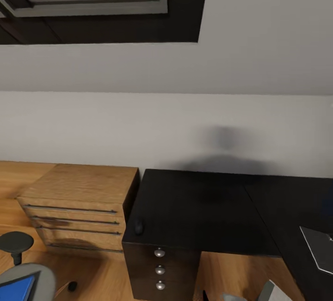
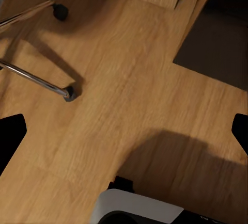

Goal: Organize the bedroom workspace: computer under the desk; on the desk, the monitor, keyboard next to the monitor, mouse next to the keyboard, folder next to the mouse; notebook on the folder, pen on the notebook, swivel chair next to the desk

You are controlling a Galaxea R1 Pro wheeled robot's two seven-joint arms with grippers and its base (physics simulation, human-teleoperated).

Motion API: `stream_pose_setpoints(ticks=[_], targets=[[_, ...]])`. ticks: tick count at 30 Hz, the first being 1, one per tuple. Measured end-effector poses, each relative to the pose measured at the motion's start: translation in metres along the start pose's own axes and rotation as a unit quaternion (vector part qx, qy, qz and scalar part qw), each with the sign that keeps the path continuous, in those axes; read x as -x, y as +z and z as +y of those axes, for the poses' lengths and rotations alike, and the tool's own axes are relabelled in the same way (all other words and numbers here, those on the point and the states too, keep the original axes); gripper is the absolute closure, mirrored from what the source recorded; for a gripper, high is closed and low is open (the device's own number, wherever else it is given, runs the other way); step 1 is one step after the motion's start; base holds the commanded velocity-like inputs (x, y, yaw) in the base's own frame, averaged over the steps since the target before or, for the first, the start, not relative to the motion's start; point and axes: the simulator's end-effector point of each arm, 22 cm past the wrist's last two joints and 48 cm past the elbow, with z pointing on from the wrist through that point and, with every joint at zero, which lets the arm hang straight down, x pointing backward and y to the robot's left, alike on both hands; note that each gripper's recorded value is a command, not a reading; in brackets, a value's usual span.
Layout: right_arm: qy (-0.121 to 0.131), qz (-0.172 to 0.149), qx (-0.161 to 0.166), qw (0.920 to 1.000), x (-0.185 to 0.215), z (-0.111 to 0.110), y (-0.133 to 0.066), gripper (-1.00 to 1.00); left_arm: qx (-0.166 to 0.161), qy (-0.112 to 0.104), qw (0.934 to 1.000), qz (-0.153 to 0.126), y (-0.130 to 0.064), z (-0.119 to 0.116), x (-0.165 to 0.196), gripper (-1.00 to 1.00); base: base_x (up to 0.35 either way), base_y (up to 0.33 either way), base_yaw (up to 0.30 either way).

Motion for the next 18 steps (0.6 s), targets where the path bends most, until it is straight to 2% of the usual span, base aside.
stream_pose_setpoints(ticks=[3, 15, 18], targets=[[0.000, 0.000, 0.000, 1.0000, 0.0000, 0.0000, 0.0000, -1.00, 0.000, 0.000, 1.0000, 0.000, -0.0001, 0.0001, -0.0001, -1.00, 0.000, 0.000, -0.217], [0.001, 0.000, 0.001, 1.0000, -0.0003, 0.0017, 0.0000, -1.00, 0.000, -0.001, 1.0000, 0.000, -0.0001, 0.0004, -0.0002, -1.00, 0.000, 0.000, -0.014], [0.001, 0.000, 0.000, 1.0000, -0.0001, 0.0005, 0.0000, -1.00, 0.000, -0.001, 1.0000, 0.000, 0.0000, 0.0003, 0.0001, -1.00, 0.000, 0.000, -0.237]])
